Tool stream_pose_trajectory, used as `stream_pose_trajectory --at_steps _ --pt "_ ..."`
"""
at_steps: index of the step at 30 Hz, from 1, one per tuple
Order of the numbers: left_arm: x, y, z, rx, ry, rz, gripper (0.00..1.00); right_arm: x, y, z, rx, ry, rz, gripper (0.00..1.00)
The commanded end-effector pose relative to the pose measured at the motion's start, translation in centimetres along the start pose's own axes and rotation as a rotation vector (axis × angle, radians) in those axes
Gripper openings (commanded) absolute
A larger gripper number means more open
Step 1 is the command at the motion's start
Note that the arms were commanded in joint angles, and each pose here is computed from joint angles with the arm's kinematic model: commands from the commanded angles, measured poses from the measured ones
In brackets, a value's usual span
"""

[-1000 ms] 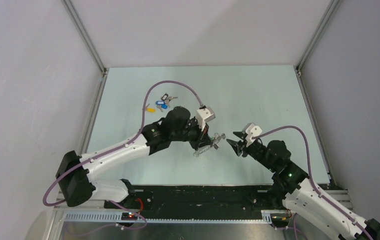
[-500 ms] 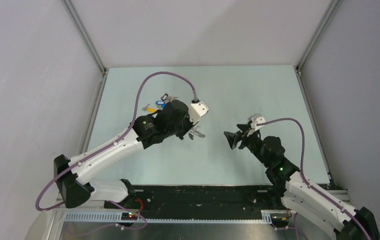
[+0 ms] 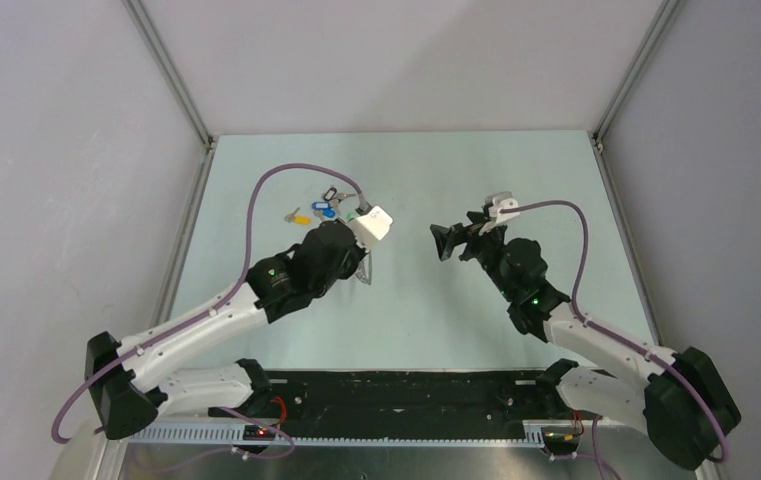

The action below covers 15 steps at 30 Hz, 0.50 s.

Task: Remove the keys from the keyring

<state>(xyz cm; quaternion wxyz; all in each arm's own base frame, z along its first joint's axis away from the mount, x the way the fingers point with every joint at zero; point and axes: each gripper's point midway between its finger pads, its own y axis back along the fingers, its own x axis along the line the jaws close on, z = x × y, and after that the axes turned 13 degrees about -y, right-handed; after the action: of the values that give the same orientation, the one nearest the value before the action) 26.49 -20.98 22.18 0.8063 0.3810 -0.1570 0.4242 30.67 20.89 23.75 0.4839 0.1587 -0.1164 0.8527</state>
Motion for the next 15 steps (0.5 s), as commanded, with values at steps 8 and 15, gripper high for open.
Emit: stream_pose_trajectory --at_steps 8,15 --pt "0.2 1.4 3.4 -0.214 0.084 -0.016 0.0 2.0 -0.7 0.2 -0.063 -0.015 0.01 0.99" --pt "-2.1 3.5 4.0 -0.352 -0.035 -0.161 0.0 4.3 0.7 -2.6 0.025 0.129 0.172 0.84"
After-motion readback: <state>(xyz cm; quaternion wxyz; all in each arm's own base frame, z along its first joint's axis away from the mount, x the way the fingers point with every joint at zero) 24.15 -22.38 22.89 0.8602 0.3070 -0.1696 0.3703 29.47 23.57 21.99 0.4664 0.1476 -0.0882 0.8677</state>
